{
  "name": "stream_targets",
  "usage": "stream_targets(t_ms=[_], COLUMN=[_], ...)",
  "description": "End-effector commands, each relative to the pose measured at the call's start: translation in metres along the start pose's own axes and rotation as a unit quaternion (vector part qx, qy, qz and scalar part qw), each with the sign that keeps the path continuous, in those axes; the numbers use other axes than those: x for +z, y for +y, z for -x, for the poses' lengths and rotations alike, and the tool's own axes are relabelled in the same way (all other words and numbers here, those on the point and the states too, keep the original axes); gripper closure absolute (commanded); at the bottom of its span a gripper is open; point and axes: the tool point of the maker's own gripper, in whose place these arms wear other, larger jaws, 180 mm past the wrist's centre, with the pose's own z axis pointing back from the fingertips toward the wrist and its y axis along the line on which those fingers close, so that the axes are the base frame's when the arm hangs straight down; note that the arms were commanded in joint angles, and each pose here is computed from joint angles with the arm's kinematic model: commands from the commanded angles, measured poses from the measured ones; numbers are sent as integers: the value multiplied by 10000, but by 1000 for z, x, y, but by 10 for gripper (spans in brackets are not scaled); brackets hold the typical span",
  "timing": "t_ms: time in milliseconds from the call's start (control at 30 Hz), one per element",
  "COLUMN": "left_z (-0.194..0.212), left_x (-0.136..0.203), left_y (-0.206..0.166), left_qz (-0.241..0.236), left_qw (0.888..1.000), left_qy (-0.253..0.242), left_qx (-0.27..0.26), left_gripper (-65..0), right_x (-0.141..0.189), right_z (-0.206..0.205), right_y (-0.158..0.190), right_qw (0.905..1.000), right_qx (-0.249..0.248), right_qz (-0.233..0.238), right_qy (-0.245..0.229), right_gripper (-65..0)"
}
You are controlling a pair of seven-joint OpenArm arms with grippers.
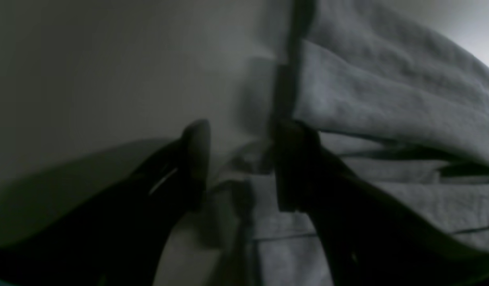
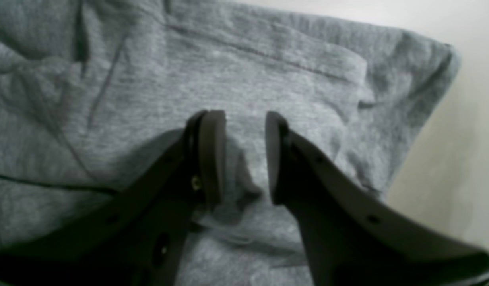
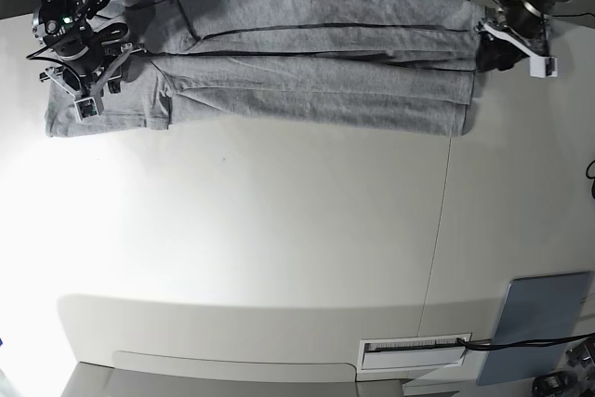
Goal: Fold the T-shirt properly
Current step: 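Release the hem and regrasp the folded stack ends with both grippers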
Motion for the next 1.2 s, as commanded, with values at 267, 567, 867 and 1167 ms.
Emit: stream_targets(t_ms=[267,567,867,1167], left_z=[2,12,28,28], left_x=[-3,-32,-36,-31], left_y=[-13,-38,-55,-45], left_qz=[461,1472,1665,1473], left_qw=[9946,9632,9597,9763], left_qy=[-313,-482,-100,380], left_qx=[880,2198,2263,1537], left_gripper=[-276,-276,-275,-229], right_x=[3,3,3,4], right_z=[-10,-10,-10,-10], right_y=[-6,-6,-6,-6], right_qw=[9998,9998,9998,9998], right_qx=[45,43,45,44], right_qz=[69,69,69,71], right_qy=[-165,-166,-165,-167], right_gripper=[-177,-177,-177,-177])
